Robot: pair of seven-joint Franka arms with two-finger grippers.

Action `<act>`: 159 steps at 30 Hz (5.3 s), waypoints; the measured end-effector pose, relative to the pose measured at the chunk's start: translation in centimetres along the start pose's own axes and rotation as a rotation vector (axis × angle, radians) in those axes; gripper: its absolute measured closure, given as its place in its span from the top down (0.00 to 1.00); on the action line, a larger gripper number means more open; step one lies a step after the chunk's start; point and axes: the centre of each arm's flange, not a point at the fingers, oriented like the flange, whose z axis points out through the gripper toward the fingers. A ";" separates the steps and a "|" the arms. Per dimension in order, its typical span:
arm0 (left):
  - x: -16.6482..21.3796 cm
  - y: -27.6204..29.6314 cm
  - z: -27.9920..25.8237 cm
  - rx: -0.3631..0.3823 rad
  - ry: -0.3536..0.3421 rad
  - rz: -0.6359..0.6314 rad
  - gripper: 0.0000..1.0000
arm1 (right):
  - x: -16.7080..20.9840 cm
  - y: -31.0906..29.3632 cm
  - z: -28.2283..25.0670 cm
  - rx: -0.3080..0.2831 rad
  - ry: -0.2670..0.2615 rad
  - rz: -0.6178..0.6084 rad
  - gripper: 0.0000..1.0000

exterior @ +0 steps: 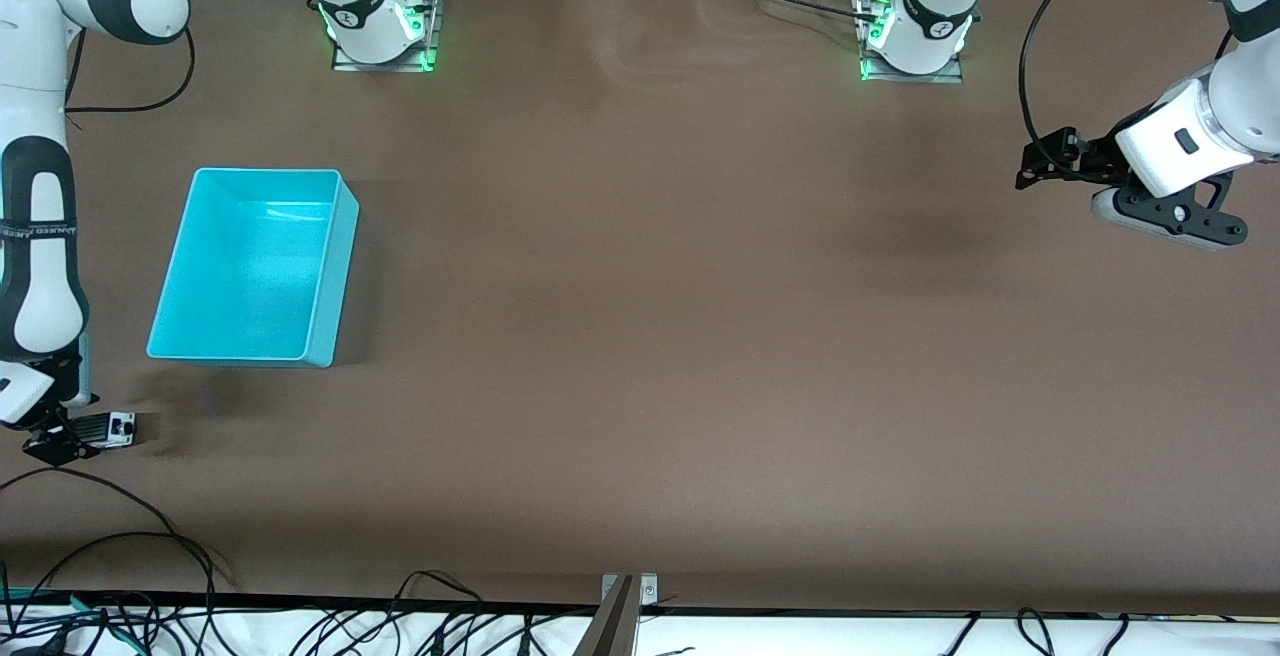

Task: Wind and store white jeep toy

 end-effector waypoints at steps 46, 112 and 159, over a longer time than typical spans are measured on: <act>0.0 0.1 -0.7 0.002 0.013 0.002 1.00 | -1.4 1.9 -13.0 0.044 0.071 0.073 0.53; 1.2 0.2 -1.9 0.005 0.032 0.009 1.00 | 27.6 -13.2 -20.7 0.208 0.067 0.659 0.53; 1.3 0.4 -1.9 0.005 0.032 0.013 1.00 | 28.0 -14.7 -11.7 0.168 0.054 0.617 1.00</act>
